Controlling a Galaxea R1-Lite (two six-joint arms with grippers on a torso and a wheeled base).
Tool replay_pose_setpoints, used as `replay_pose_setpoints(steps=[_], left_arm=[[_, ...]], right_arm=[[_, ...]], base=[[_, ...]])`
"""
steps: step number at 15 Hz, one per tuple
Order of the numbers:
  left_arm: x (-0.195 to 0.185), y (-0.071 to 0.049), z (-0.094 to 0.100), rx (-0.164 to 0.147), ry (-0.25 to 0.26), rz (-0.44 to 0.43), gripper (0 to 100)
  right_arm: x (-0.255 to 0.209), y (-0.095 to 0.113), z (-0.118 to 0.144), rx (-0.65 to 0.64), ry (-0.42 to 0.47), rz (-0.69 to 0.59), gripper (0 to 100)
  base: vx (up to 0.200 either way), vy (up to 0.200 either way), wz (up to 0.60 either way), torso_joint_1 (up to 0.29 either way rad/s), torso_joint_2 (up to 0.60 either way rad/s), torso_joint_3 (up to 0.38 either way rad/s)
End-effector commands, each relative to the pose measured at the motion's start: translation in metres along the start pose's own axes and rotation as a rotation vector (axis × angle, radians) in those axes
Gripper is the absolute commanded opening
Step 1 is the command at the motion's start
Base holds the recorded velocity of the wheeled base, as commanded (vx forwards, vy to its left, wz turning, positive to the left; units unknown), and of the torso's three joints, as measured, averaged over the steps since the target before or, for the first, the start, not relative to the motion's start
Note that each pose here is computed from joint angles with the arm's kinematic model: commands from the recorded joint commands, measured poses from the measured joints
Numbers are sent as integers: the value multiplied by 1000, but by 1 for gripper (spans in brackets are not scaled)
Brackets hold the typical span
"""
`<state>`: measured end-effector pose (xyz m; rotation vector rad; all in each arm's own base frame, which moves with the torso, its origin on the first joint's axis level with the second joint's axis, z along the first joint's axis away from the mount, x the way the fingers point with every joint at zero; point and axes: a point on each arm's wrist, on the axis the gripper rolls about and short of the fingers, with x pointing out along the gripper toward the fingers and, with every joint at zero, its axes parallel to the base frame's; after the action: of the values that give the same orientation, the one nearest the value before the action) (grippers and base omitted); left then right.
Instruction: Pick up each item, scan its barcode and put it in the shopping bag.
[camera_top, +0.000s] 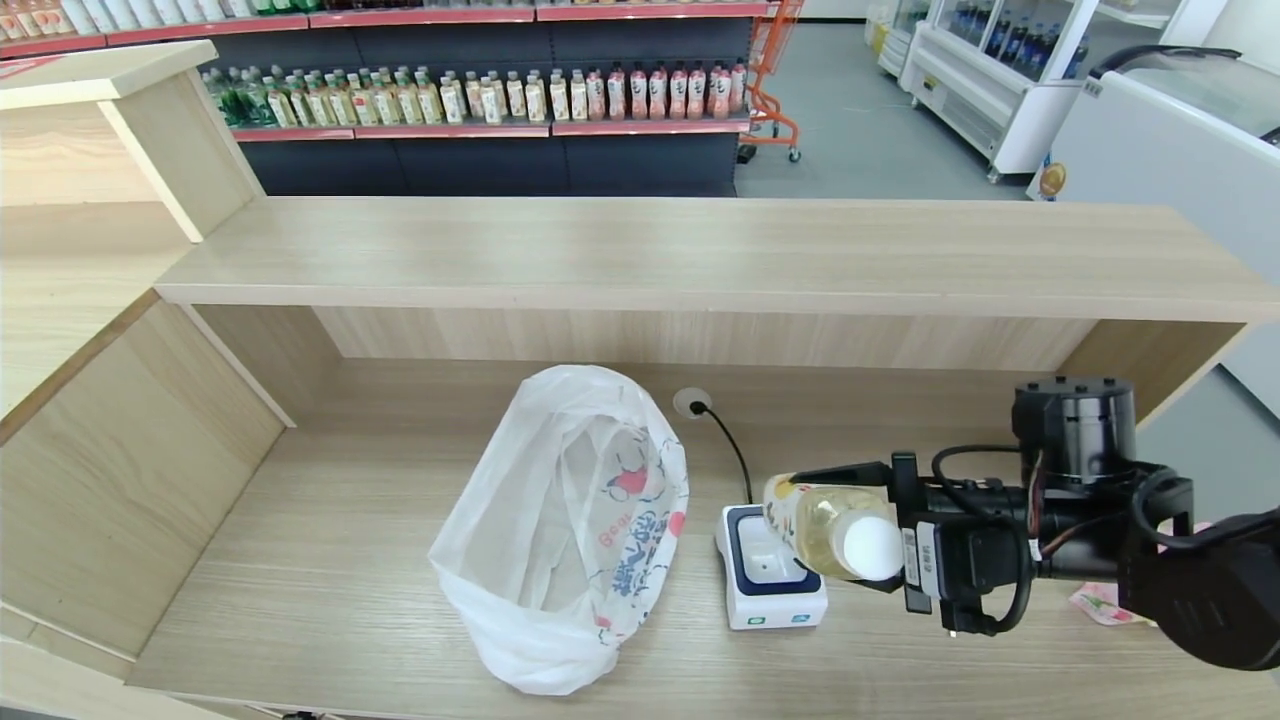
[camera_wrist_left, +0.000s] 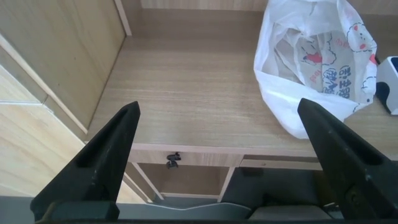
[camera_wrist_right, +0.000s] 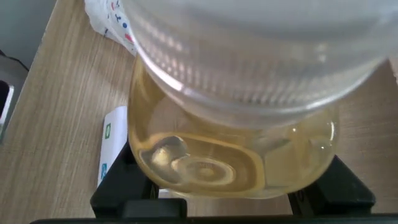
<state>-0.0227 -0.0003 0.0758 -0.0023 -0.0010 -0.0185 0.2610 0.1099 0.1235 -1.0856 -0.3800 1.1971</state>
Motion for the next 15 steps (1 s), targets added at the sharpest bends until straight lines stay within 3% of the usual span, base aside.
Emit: replay_pose_setpoints(steps=[1, 15], left_arm=[[0, 0, 0, -1, 0, 0, 100], [0, 0, 0, -1, 0, 0, 100]], right_arm=[[10, 2, -9, 11, -5, 19, 0], [31, 6, -19, -123, -24, 58, 0]], base=[[0, 0, 0, 0, 0, 0], [0, 0, 0, 0, 0, 0]])
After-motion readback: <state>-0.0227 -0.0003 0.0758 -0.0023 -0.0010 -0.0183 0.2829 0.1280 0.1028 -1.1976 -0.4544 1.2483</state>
